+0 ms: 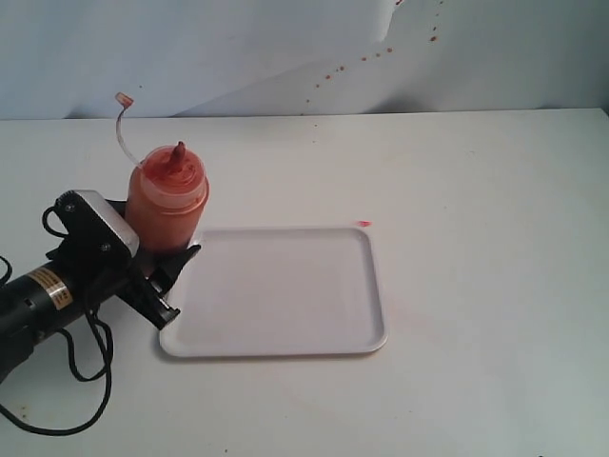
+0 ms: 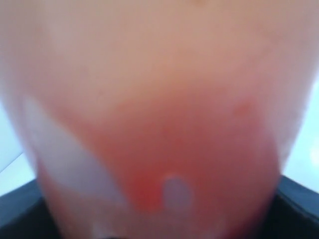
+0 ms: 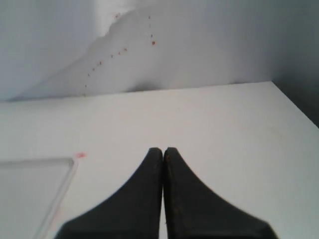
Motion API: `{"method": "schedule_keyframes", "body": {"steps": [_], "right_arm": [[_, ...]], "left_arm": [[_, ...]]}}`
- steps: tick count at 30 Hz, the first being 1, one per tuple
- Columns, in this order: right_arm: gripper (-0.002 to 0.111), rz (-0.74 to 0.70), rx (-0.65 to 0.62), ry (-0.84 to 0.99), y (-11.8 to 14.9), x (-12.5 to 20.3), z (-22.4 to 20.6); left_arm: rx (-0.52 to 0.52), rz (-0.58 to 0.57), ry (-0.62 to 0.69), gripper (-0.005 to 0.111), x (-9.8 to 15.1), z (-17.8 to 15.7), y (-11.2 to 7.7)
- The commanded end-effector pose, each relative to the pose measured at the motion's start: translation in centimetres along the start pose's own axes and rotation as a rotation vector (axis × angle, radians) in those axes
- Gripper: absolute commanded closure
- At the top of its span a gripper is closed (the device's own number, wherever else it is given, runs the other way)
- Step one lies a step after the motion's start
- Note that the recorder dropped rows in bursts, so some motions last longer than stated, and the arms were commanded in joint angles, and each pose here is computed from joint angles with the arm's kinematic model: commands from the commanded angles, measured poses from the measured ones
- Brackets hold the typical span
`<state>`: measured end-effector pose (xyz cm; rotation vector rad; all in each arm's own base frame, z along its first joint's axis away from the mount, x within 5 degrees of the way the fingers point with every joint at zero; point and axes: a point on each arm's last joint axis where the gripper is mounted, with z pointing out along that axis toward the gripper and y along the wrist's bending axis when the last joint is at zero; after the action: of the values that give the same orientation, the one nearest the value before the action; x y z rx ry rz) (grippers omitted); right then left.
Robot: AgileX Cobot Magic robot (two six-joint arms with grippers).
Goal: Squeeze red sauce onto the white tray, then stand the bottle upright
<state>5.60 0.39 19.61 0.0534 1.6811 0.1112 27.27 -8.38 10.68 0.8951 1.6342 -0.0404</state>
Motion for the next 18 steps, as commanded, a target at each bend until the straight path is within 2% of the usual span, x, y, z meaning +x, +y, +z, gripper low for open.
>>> {"method": "schedule_keyframes", "body": {"steps": [1, 3, 5, 12, 15, 18], "right_arm": [[0.108, 0.345, -0.014, -0.172, -0.1, -1.5, -0.1], [0.108, 0.512, -0.016, -0.219, -0.3, -1.8, -0.2], [0.108, 0.569, -0.021, -0.221, -0.4, -1.9, -0.2], [0.108, 0.537, -0.037, -0.174, -0.1, -1.5, -0.1], [0.108, 0.467, -0.031, -0.173, -0.1, -1.5, -0.1], [0.108, 0.461, -0.060, -0.103, 0.3, -0.9, -0.1]], "left_arm": [[-0.003, 0.014, -0.062, 0.107, -0.8, 0.1, 0.1], [-0.002, 0.019, -0.062, 0.107, -0.8, 0.1, 0.1], [-0.006, 0.066, -0.069, 0.107, -0.9, 0.1, 0.1], [-0.072, 0.303, -0.116, 0.107, -1.4, 0.1, 0.6], [-0.116, 0.356, -0.114, 0.107, -1.6, 0.5, 1.2], [-0.150, 0.422, -0.136, 0.107, -2.3, 1.2, 2.0]]}}
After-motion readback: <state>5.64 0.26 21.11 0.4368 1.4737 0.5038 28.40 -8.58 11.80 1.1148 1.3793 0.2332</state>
